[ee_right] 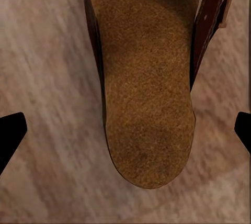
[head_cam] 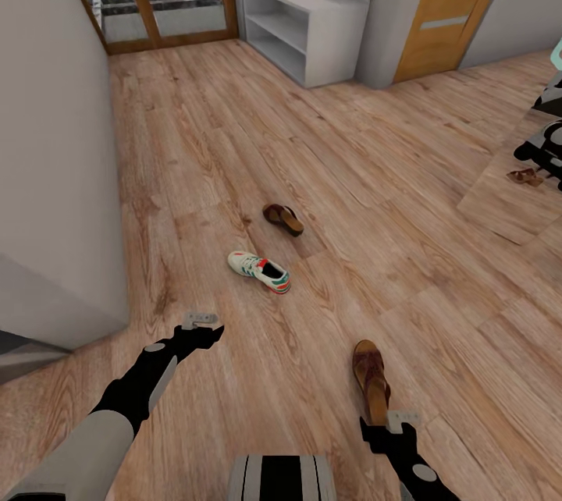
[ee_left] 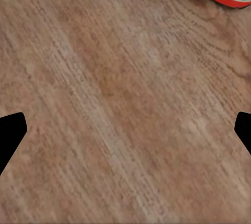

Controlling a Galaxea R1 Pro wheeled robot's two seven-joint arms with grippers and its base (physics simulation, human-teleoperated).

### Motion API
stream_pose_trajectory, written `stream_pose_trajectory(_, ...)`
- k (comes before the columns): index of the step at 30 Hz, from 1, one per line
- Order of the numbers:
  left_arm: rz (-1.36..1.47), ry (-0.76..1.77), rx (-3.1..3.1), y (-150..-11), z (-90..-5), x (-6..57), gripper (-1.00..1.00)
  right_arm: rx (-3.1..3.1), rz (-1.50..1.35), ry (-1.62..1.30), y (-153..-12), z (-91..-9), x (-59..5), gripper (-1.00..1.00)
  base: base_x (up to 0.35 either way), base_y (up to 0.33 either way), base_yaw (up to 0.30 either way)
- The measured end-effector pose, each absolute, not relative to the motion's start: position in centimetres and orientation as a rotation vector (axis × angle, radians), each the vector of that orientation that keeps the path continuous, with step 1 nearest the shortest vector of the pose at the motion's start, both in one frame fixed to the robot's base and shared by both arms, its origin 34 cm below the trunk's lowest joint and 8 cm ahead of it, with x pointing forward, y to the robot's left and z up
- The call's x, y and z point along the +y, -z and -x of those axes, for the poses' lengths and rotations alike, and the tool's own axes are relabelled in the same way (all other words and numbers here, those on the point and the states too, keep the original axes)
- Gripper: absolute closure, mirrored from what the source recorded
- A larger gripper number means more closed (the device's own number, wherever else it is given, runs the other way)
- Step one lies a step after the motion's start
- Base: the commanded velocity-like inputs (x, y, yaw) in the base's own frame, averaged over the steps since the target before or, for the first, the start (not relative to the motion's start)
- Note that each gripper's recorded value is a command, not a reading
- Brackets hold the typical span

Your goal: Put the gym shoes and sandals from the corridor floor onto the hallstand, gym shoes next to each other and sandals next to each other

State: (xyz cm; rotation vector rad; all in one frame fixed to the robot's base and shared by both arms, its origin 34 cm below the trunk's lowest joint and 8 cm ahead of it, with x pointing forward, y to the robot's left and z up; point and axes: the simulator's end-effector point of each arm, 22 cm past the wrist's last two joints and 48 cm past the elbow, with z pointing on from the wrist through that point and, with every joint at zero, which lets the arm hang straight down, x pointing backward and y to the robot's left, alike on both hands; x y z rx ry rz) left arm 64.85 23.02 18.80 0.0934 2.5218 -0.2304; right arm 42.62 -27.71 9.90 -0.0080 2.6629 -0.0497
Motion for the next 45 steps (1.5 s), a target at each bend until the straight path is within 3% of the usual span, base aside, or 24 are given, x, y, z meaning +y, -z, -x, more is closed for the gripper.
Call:
stream_pose_trajectory(14,-0.093,0.23,2.522,-18.8,-64.9,23.0,-1.0,2.608,0.009,0.05,-10.9,-45.0,-27.8,-1.0,0.0,0.0,0.0)
stream_pose_trajectory(45,-0.095,0.305,2.647,-11.5,-60.3,22.1,-1.0,2.737,0.015,0.062,-6.0,-39.6,-28.4,-1.0,0.0,0.0,0.0)
